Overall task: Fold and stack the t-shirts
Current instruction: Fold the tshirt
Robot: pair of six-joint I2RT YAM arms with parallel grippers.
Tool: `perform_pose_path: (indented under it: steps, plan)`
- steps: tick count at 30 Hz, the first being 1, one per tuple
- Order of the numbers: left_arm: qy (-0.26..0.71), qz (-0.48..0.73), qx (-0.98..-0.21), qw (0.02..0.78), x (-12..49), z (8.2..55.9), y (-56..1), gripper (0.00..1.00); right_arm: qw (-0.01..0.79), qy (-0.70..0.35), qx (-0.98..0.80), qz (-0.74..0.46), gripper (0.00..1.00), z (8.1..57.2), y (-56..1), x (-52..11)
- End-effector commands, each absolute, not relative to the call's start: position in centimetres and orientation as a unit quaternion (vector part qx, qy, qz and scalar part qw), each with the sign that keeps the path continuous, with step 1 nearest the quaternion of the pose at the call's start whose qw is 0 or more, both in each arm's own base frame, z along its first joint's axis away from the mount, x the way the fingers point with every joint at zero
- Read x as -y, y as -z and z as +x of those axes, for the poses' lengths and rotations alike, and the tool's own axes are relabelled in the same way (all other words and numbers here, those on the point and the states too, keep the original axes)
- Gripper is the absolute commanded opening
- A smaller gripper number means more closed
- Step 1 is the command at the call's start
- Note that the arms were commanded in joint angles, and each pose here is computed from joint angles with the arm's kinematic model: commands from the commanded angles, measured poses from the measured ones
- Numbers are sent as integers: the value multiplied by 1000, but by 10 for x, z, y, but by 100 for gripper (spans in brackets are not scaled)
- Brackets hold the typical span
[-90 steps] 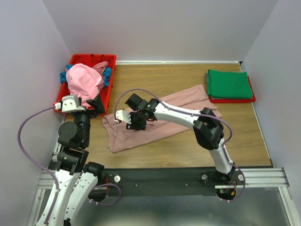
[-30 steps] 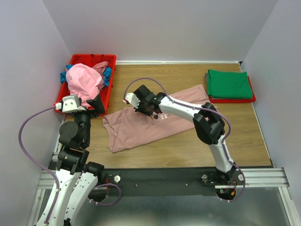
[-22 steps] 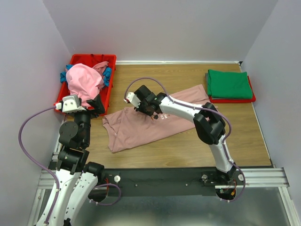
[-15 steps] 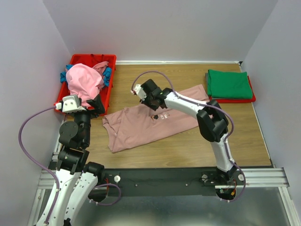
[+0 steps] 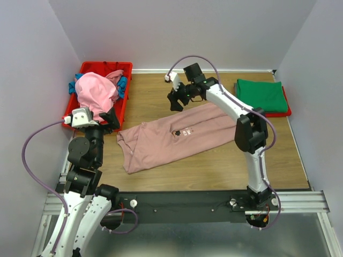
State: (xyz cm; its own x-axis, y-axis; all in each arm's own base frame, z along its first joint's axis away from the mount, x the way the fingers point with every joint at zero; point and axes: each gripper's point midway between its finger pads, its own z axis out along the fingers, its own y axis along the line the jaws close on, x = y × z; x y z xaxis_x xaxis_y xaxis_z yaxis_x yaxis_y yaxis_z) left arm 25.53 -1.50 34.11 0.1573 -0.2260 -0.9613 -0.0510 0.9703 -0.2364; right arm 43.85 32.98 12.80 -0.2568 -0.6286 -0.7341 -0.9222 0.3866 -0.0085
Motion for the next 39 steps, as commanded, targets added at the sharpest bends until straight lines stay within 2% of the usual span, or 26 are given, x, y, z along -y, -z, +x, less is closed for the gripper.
perform_pose_path:
  steps: [1, 7, 22, 31, 32, 34, 35, 36, 38, 39]
  plan:
    - [51, -119, -644, 754, 10, 257, -341, 90, 286, -371, -692, -550, 80, 406, -125, -384]
    - [47, -120, -647, 751, 9, 258, -338, 90, 275, -408, -697, -522, 80, 425, -105, -424]
    - [45, -118, -652, 748, 11, 262, -336, 90, 202, -408, -725, -517, 79, 393, -30, -452]
    - [46, -117, -651, 748, 11, 262, -336, 90, 169, -413, -730, -518, 70, 370, -13, -454]
    - [45, -117, -651, 748, 11, 262, -336, 90, 167, -413, -731, -517, 68, 369, -12, -454]
    - [44, -118, -651, 749, 10, 262, -337, 90, 165, -413, -735, -513, 59, 369, -12, -453]
    - [45, -118, -650, 749, 10, 261, -337, 90, 163, -411, -737, -512, 51, 368, -11, -452]
    - [46, -118, -650, 749, 11, 261, -337, 90, 163, -410, -736, -513, 51, 368, -11, -452]
    - [45, -117, -650, 750, 11, 261, -337, 90, 163, -402, -742, -511, 28, 369, -10, -448]
    - [45, -118, -650, 750, 10, 261, -337, 90, 162, -399, -744, -510, 22, 368, -11, -446]
